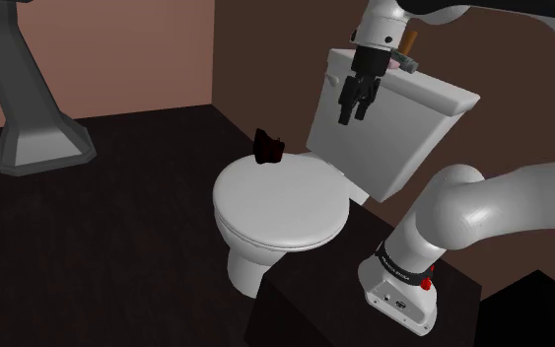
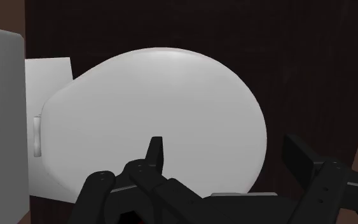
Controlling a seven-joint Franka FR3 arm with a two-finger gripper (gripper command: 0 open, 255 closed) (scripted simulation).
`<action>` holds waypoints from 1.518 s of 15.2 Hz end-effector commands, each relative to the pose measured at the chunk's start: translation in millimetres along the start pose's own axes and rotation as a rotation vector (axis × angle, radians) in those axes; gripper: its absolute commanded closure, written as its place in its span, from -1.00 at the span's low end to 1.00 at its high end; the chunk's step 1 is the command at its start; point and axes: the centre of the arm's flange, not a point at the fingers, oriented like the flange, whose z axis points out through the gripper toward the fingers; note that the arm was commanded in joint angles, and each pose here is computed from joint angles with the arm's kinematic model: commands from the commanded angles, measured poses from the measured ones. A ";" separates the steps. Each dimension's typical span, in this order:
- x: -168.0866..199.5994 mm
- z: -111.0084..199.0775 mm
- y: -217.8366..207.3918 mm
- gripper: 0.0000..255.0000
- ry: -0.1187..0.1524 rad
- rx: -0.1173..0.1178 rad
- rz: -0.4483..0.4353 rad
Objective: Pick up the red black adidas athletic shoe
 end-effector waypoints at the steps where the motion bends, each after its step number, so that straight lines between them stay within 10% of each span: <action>1: 0.0 0.0 0.0 -1.00 0.000 0.000 0.000; 23: 251.4 108.8 94.0 -1.00 0.016 0.045 0.163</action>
